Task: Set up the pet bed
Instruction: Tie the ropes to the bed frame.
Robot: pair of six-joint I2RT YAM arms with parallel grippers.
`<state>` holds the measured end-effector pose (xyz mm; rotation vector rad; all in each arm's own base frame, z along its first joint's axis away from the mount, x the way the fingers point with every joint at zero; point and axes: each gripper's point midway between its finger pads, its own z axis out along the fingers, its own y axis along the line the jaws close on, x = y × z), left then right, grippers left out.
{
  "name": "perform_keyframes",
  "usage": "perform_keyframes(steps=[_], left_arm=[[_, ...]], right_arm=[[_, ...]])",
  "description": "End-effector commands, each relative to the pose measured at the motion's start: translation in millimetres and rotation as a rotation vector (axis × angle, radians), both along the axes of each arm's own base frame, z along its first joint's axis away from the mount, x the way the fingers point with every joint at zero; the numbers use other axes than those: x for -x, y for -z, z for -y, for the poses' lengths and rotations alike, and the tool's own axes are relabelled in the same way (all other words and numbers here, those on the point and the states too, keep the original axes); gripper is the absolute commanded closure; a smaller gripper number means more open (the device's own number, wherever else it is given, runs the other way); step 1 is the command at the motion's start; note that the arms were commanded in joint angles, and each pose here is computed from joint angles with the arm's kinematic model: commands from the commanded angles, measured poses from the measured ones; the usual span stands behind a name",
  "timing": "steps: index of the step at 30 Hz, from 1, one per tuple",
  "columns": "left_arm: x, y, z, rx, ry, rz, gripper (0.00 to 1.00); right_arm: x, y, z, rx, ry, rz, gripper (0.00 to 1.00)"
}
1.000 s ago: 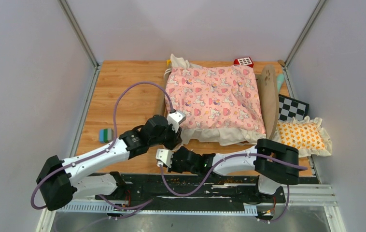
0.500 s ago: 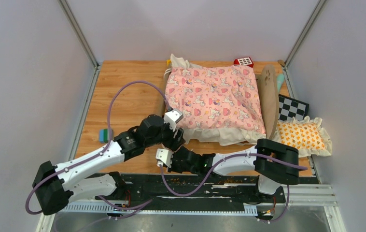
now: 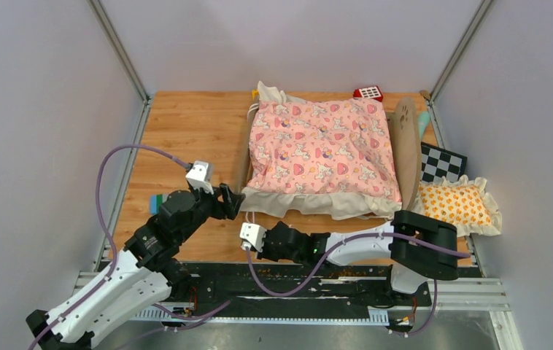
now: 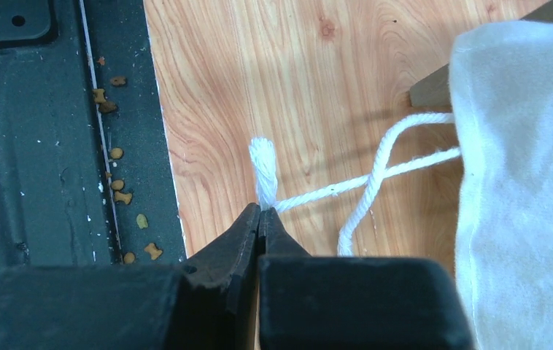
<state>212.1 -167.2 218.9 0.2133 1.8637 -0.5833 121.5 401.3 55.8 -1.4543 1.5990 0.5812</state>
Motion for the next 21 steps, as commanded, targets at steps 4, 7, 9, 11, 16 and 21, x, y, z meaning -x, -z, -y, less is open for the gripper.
perform_keyframes(steps=[4, 7, 9, 11, 16, 21], left_arm=[[12.6, 60.7, 6.1, 0.128, -0.044, -0.203, 0.28], [17.5, 74.0, 14.6, 0.192, -0.024, -0.242, 0.33], [19.2, 85.2, 16.1, 0.213, -0.028, -0.267, 0.33], [19.1, 90.8, 20.1, 0.235, -0.021, -0.275, 0.34], [12.3, 99.8, 26.6, 0.269, -0.031, -0.283, 0.34], [5.0, 112.0, 25.9, 0.267, -0.075, -0.306, 0.34]], right_arm=[[-1.3, -39.7, -1.3, -0.172, 0.039, -0.047, 1.0], [-2.7, -45.1, 2.3, -0.194, 0.043, -0.06, 1.0], [-2.0, -48.5, 3.0, -0.204, 0.037, -0.066, 1.0], [-1.4, -49.9, 3.0, -0.208, 0.034, -0.07, 1.0], [0.1, -51.6, 2.6, -0.212, 0.027, -0.076, 1.0], [0.5, -53.5, 3.9, -0.214, 0.028, -0.078, 1.0]])
